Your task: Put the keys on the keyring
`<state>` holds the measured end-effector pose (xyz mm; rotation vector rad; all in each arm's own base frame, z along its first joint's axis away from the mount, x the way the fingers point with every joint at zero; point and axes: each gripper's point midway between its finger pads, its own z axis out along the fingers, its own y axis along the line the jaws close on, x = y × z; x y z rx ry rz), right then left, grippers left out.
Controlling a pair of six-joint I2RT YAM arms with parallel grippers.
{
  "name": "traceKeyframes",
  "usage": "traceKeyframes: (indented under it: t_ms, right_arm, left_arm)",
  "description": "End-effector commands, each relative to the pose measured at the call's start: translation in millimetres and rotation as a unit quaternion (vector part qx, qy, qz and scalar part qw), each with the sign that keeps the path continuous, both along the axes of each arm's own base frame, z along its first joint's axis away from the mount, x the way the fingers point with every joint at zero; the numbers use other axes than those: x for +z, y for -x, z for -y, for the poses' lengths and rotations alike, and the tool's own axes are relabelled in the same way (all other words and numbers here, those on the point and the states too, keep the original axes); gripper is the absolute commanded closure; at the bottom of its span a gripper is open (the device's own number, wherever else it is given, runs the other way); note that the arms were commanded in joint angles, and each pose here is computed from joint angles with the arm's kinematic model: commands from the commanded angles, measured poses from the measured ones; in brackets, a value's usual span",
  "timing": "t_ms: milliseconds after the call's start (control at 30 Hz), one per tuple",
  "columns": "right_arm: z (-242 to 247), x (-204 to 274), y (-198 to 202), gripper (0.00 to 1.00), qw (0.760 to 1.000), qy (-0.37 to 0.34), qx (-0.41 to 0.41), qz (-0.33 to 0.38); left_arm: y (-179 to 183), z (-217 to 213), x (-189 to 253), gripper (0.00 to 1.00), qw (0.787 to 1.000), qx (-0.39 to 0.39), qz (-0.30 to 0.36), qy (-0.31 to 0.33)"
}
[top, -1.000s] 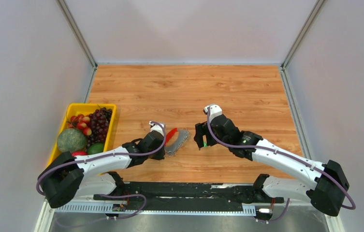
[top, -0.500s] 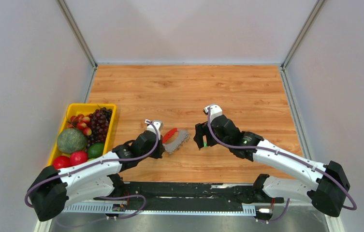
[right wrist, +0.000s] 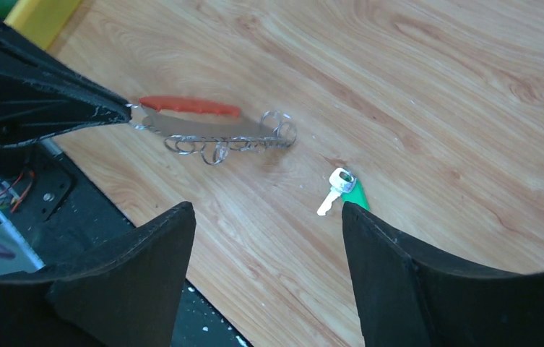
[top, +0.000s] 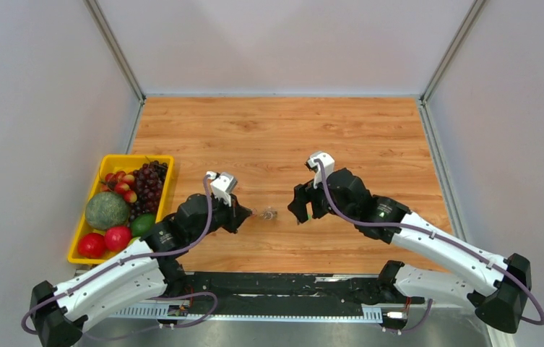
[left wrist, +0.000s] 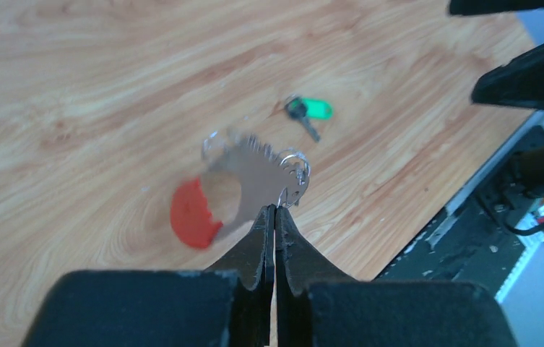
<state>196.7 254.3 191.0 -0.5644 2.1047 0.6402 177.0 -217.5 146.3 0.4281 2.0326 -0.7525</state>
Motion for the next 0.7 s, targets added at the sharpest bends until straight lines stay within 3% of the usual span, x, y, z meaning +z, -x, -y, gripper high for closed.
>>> traceKeyframes:
  t_ms: [0,300,567,667]
  right_arm:
    - [-16,43,22,0.24,0.995,-0.036,0.088,0.028]
    - [-31,77,55,0.37,0.977,-0.061,0.195,0.060]
    - [-45,108,81,0.55,0.953,-0.102,0.273,0.085]
    - [-50,120,86,0.57,0.945,-0.123,0.287,0.096]
  left_arm:
    - [5,18,68,1.00,0.993,-0.058,0.078,0.070]
    - [25,34,123,1.00,0.972,-0.132,0.133,0.144]
    - [50,37,165,1.00,0.942,-0.181,0.170,0.224]
    - [58,35,182,1.00,0.927,-0.190,0.187,0.262]
